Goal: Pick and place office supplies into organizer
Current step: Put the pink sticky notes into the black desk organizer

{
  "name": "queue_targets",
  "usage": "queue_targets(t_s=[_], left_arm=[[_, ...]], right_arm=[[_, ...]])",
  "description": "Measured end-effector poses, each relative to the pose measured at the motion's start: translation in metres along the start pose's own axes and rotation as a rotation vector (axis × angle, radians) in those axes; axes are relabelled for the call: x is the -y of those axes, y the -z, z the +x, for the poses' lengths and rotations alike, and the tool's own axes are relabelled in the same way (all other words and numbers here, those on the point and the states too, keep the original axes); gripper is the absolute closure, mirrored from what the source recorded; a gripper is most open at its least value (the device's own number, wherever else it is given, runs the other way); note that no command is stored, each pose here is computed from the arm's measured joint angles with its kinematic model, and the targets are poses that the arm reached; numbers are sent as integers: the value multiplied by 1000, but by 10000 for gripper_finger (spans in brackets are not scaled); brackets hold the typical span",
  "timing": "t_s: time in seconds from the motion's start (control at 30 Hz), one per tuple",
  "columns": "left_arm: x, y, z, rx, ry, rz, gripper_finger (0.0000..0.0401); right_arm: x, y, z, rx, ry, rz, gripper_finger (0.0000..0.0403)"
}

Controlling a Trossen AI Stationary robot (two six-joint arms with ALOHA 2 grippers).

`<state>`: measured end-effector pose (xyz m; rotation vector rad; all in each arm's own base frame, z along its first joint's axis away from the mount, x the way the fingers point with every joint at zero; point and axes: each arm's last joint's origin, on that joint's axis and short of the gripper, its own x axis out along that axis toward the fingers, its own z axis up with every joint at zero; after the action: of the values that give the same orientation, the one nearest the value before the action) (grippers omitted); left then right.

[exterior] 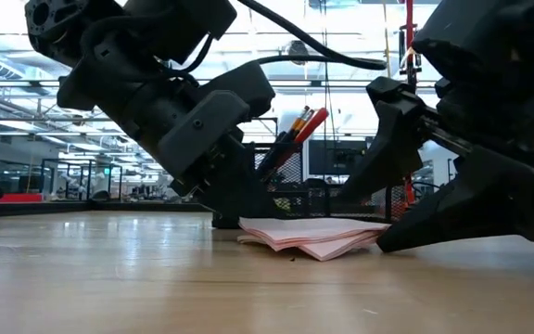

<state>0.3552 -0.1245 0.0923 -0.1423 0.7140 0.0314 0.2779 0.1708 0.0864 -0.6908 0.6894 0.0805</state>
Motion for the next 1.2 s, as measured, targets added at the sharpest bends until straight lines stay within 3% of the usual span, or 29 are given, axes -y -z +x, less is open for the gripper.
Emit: queue_targets(t_s=[0.33, 0.87, 1.2], left_arm=[[2, -1, 0, 7, 40, 6, 398], [2, 0, 0, 2, 34, 10, 386], [2, 0, 0, 1, 29, 11, 390]], right_arm=[[8, -1, 5, 16, 20, 28, 204], [-3, -7, -4, 57, 23, -20, 345], [-11, -12, -10, 100, 50, -41, 388]])
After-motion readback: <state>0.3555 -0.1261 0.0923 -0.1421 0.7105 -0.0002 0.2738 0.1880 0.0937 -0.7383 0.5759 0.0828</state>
